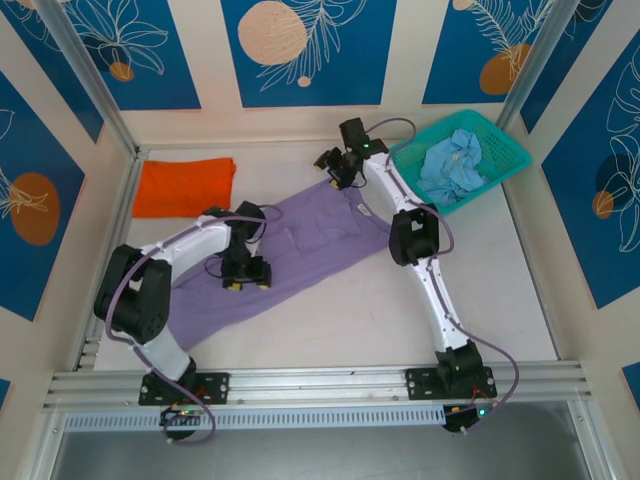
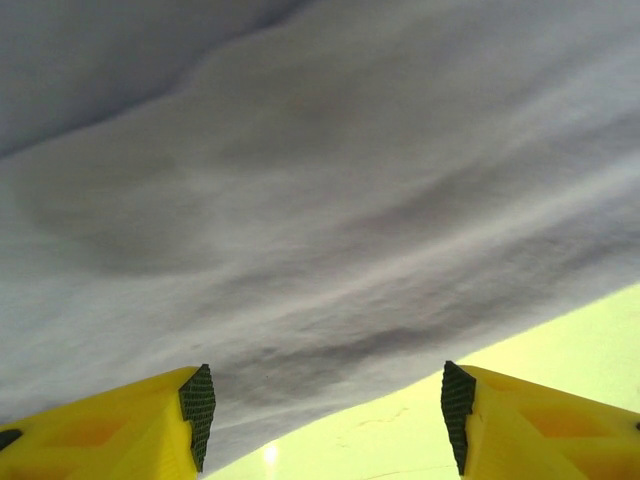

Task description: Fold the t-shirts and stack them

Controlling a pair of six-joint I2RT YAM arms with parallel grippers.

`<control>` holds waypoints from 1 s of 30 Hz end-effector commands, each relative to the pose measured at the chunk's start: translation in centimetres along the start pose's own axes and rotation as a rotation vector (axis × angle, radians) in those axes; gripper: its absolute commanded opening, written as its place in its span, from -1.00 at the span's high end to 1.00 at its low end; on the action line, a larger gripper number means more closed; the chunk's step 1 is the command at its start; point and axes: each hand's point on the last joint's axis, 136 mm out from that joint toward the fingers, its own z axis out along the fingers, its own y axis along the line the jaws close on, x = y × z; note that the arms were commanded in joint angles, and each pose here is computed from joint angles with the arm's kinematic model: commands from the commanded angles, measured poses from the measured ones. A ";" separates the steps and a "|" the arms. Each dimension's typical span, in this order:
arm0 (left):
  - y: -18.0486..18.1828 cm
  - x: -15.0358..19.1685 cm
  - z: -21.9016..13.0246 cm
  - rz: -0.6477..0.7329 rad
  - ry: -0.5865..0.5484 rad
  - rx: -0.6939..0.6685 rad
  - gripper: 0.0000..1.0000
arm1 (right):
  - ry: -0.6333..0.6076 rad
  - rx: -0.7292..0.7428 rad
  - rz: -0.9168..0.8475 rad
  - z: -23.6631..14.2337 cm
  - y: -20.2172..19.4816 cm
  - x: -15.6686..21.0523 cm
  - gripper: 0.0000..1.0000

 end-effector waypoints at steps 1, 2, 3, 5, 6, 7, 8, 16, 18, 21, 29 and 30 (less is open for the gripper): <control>-2.4 0.1 1.2 0.053 0.024 0.046 -0.26 | -0.088 -0.116 -0.152 -10.0 6.7 -0.7 -0.23; -2.8 0.1 1.7 0.055 0.036 0.048 -0.27 | -0.096 -0.077 -0.168 -11.5 6.4 -0.3 -0.23; -3.0 0.1 2.3 0.055 0.051 0.039 -0.26 | -0.097 -0.037 -0.179 -12.9 5.7 0.3 -0.23; -3.4 -0.1 3.6 0.067 0.077 0.018 -0.26 | -0.100 0.035 -0.205 -15.2 4.1 1.7 -0.22; -3.7 -0.1 4.2 0.074 0.089 0.013 -0.25 | -0.094 0.075 -0.199 -16.0 2.6 2.6 -0.22; -4.0 -0.2 4.7 0.073 0.099 0.009 -0.25 | -0.077 0.108 -0.176 -16.7 1.0 3.6 -0.22; -4.3 -0.3 5.1 0.072 0.111 0.010 -0.24 | -0.056 0.134 -0.152 -16.9 -0.7 4.6 -0.21; -10.4 -2.2 5.9 0.106 0.112 0.076 -0.24 | 0.135 0.348 0.037 -14.7 -13.9 12.0 -0.03; -11.9 -2.9 5.8 0.103 0.111 0.098 -0.24 | 0.143 0.353 0.070 -14.0 -15.0 12.1 -0.02; -13.7 -4.1 5.5 0.077 0.103 0.131 -0.24 | 0.147 0.385 0.075 -12.9 -15.6 11.3 -0.04; -18.3 -5.0 1.8 0.091 0.092 0.275 -0.33 | 0.156 0.448 0.120 -8.9 -15.7 9.0 -0.06; -17.9 -5.2 0.4 0.110 0.069 0.252 -0.37 | 0.159 0.453 0.124 -8.4 -15.7 8.8 -0.05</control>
